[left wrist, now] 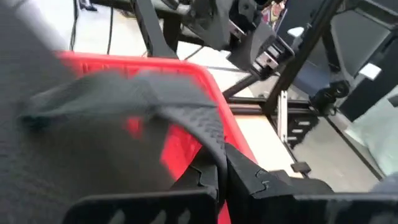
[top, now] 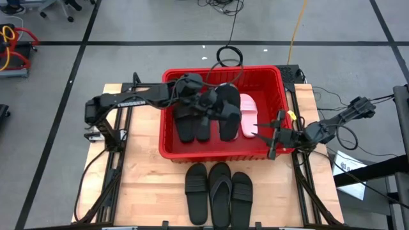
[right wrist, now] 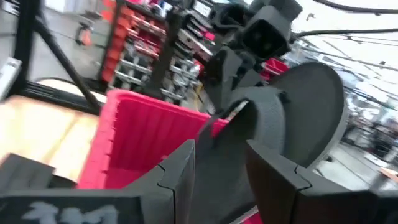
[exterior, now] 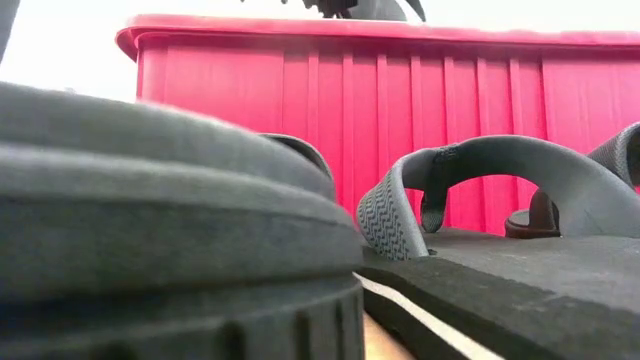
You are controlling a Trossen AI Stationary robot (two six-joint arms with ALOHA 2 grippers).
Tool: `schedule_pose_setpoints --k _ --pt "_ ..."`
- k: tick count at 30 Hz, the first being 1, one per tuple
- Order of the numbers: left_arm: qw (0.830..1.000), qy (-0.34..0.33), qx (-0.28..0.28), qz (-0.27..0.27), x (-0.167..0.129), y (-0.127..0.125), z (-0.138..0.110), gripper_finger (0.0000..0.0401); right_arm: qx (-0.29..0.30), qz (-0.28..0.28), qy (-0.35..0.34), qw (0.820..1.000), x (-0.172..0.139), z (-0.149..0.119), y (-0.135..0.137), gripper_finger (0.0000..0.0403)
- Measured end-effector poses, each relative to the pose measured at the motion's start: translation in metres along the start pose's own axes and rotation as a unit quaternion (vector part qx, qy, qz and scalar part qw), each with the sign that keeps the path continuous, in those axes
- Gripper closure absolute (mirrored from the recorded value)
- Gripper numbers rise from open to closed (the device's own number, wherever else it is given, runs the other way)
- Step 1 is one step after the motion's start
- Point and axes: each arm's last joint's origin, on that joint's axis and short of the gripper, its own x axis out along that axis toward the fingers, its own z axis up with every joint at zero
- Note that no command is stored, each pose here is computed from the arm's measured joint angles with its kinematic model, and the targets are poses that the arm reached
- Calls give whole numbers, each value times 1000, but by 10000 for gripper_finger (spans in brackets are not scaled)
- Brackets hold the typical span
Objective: Pick and place slides into bin
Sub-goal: Put the black slipper into the red bin
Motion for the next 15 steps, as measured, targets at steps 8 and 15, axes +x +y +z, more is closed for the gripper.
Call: schedule_pose_setpoints --k 8,15 --pt "999 -32 26 -8 10 2 3 401 -55 -100 66 991 25 -11 3 273" --pt "999 -30 29 -15 14 -3 2 401 -71 -143 37 986 49 -7 6 273"
